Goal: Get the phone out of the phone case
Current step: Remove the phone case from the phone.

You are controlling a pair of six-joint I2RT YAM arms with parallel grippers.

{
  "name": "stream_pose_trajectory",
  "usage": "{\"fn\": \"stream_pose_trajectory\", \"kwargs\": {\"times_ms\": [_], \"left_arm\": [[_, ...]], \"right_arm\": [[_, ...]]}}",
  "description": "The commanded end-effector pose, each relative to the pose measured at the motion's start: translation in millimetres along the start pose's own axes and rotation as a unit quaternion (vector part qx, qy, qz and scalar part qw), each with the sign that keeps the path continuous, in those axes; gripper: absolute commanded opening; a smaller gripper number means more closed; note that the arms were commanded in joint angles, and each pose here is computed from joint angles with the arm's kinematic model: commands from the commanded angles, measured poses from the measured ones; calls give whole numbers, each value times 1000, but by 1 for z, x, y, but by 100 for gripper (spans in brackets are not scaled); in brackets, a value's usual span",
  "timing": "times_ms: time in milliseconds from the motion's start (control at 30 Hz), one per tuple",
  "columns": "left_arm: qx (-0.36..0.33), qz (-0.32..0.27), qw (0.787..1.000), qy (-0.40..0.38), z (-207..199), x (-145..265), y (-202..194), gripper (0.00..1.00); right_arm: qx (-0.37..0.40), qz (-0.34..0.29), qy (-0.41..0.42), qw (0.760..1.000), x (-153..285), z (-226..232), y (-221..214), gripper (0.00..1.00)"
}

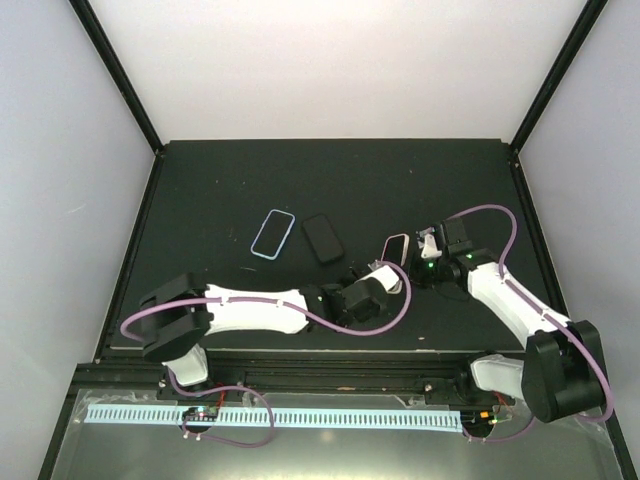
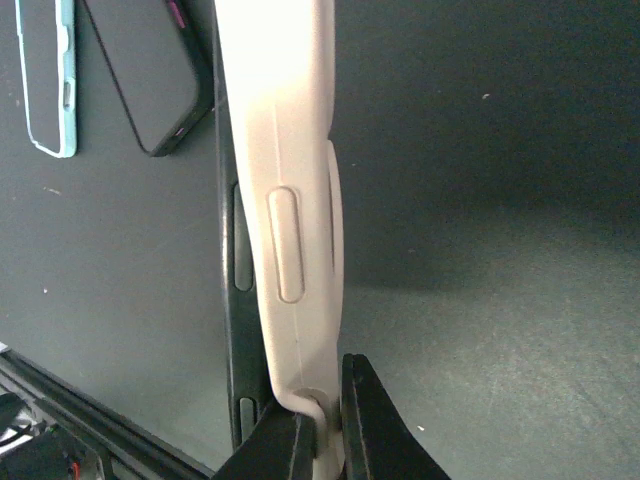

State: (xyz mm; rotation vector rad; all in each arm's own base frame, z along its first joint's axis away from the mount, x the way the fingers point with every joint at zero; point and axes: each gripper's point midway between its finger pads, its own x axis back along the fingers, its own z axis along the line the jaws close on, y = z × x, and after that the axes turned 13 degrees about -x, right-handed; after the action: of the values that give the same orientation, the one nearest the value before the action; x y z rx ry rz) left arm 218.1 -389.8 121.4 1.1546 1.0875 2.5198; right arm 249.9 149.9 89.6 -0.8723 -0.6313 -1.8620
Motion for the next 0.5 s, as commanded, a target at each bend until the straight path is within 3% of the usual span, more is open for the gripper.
{"fn": "stream_pose_trajectory", "kwargs": {"times_ms": [0,467], "left_arm": [[12,-50,998,41,5,-4,30,65],[-24,-65,997,16,-25,-33,32,60]], "right_arm": [[-5,-33,4,999,0,6,20,1],[-33,12,-62,997,-32,-19,28,1]]}}
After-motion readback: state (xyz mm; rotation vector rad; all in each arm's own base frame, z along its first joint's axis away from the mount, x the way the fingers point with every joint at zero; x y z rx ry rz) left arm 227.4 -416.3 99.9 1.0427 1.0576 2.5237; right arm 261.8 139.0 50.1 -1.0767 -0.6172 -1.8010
